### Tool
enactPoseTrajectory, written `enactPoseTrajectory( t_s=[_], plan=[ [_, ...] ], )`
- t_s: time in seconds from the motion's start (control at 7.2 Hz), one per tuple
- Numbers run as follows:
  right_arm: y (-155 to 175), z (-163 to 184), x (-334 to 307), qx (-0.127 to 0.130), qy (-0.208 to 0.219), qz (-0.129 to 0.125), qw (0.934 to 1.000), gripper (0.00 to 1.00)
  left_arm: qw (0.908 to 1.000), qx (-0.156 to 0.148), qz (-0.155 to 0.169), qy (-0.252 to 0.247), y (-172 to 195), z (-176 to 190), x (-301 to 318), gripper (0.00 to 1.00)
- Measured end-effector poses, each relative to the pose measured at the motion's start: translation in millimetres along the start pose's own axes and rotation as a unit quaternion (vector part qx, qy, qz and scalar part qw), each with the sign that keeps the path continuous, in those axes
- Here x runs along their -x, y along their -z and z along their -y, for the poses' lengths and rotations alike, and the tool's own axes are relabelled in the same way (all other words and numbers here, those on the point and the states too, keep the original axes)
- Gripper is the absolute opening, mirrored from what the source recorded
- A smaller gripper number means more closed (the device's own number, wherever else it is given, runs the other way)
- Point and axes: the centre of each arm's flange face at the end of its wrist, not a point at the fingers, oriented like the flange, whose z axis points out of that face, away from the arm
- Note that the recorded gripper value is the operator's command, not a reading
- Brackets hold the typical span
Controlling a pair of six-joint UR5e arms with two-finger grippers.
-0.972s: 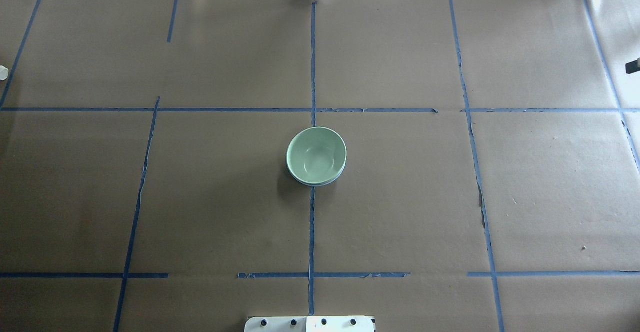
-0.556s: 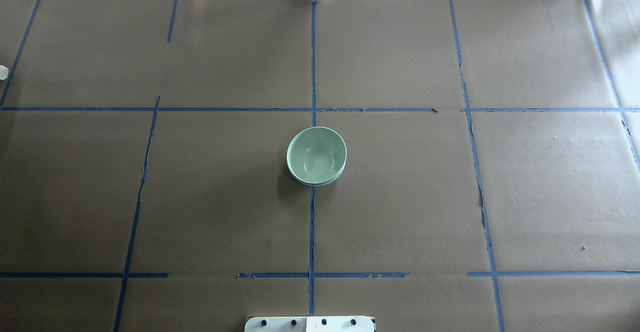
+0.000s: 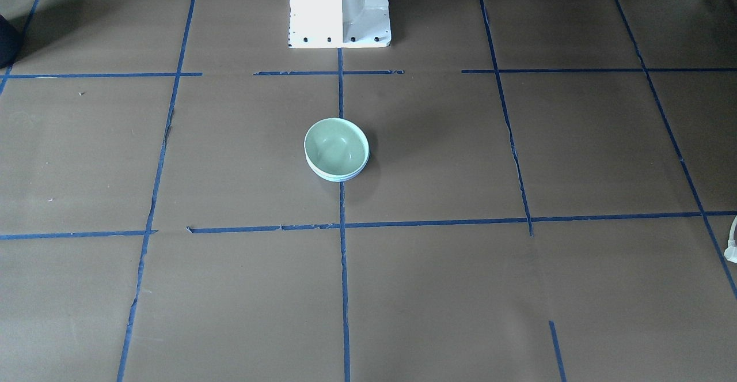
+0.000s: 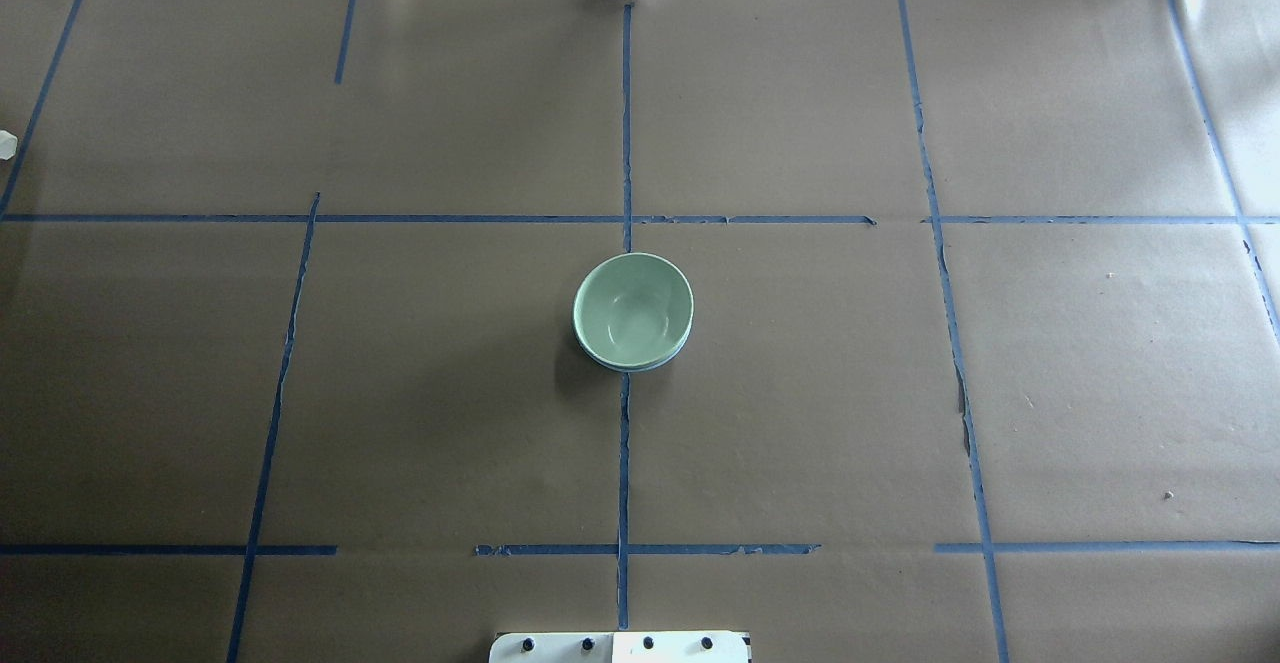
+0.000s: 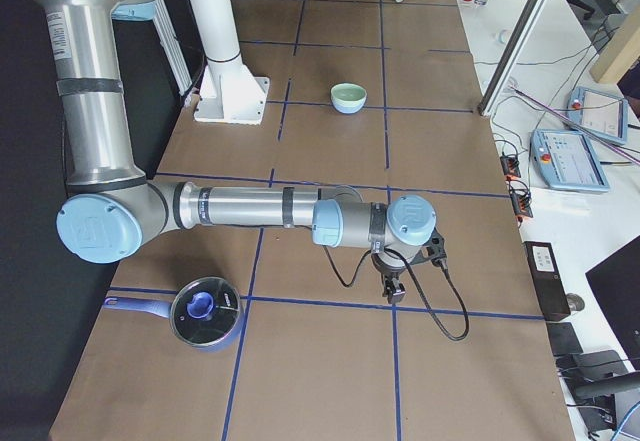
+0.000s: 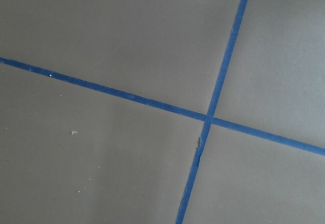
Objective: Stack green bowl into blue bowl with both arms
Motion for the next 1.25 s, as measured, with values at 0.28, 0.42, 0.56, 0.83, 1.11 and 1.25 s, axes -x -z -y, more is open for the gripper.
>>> enactPoseTrajectory(
  t_s=[0.28,0.42,0.56,0.83,1.11,1.25],
  plan=[
    [5.1,2.4,11.0,-0.001,-0.023,-0.002,0.9997,1.0,0.9993,-0.003,0.002,0.036,4.7,1.8,-19.7,1.0],
    [6.8,4.9,17.3,-0.003,-0.038,-0.006,0.9993,1.0,0.9995,-0.005,0.003,0.032,5.6,0.9,-25.1,1.0],
    [8.1,5.8,22.1,-0.003,-0.044,-0.012,0.999,1.0,0.9996,-0.008,0.003,0.027,7.6,0.2,-29.1,1.0],
    [12.2,6.2,31.2,-0.001,-0.049,-0.014,0.9987,1.0,0.9997,-0.013,0.003,0.019,12.2,-1.3,-35.6,1.0],
    [20.3,4.2,48.4,0.007,-0.052,-0.014,0.9985,1.0,0.9997,-0.021,0.004,0.009,20.2,-5.1,-45.6,1.0],
    [20.4,1.4,53.3,0.011,-0.053,-0.012,0.9985,1.0,0.9997,-0.026,0.003,0.005,22.7,-9.4,-49.5,1.0]
  ],
)
